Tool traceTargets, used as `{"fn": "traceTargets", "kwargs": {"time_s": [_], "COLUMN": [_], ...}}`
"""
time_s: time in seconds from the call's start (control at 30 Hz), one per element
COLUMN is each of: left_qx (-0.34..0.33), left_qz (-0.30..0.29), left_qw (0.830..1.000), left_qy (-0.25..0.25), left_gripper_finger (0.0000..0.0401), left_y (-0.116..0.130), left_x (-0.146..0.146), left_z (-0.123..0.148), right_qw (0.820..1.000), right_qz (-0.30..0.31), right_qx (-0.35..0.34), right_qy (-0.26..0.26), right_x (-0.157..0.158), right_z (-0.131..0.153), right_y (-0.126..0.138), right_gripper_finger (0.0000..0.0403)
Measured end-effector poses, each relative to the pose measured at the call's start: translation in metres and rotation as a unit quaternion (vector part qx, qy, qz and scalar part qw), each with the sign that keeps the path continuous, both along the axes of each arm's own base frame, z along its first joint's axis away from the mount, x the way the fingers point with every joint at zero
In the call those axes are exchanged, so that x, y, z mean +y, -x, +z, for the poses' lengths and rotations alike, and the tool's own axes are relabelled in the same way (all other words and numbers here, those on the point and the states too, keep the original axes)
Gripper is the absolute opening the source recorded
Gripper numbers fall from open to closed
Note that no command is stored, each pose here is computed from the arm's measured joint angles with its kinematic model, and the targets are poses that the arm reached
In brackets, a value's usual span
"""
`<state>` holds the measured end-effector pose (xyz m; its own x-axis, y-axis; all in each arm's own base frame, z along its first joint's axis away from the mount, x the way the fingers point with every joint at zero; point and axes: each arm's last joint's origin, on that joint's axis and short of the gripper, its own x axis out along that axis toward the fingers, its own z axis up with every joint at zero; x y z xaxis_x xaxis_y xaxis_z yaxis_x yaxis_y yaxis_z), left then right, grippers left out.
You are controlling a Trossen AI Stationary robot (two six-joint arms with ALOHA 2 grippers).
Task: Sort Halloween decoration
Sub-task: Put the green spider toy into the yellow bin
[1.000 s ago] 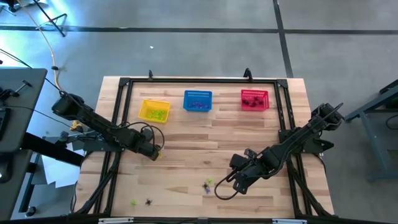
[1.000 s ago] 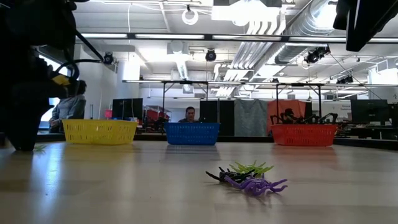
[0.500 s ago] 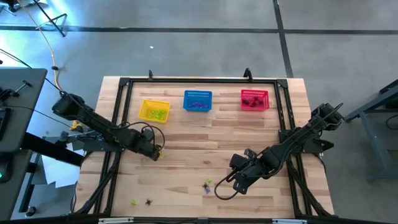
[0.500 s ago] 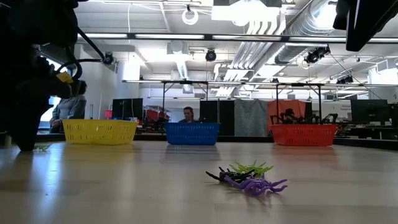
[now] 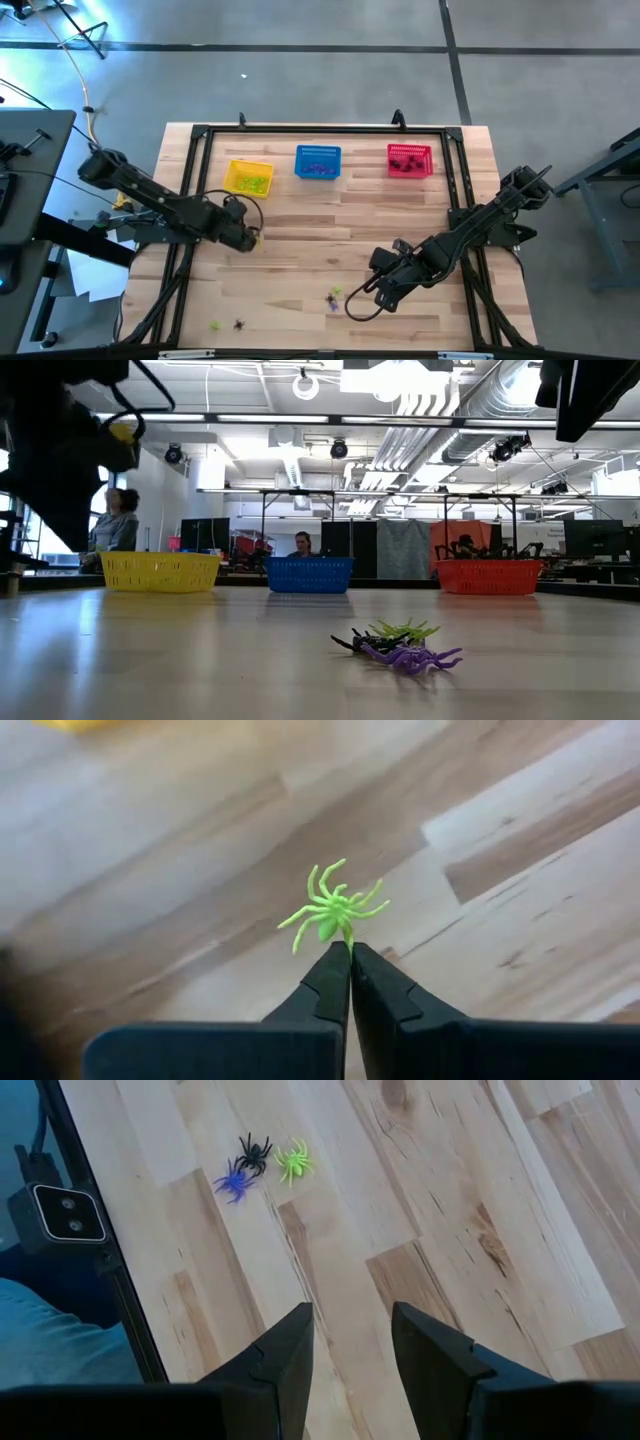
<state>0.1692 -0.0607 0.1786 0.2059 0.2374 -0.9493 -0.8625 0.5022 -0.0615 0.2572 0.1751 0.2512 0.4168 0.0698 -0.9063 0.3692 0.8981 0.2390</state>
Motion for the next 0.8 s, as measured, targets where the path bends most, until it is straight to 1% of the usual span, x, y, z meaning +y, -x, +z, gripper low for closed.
{"fn": "traceTargets", "kwargs": {"time_s": [0.2,0.3,0.4,0.6,0.8], "left_qx": [-0.008,-0.009,0.005,0.025,0.024], "left_qz": [0.003,0.009,0.014,0.013,-0.001], "left_qw": [0.999,0.997,0.996,0.994,0.996], "left_qy": [-0.052,-0.077,-0.093,-0.108,-0.089], "left_gripper_finger": [0.0000,0.0000,0.0000,0.0000,0.0000], "left_y": [-0.001,-0.004,-0.006,-0.013,-0.013], "left_x": [0.007,0.020,0.039,0.085,0.124], "left_z": [0.028,0.036,0.038,0.039,0.039], "right_qw": [1.000,1.000,1.000,1.000,1.000], "right_qz": [0.000,0.000,0.000,0.000,0.000], "right_qx": [0.000,0.000,0.000,-0.002,-0.002], "right_qy": [0.000,0.000,0.000,-0.001,-0.001], "right_x": [0.000,0.000,0.000,0.000,0.000], "right_z": [0.000,0.000,0.000,0.000,0.000], "right_y": [0.000,0.000,0.000,0.000,0.000], "right_gripper_finger": [0.0133,0.0133,0.0133,0.0133,0.0133]}}
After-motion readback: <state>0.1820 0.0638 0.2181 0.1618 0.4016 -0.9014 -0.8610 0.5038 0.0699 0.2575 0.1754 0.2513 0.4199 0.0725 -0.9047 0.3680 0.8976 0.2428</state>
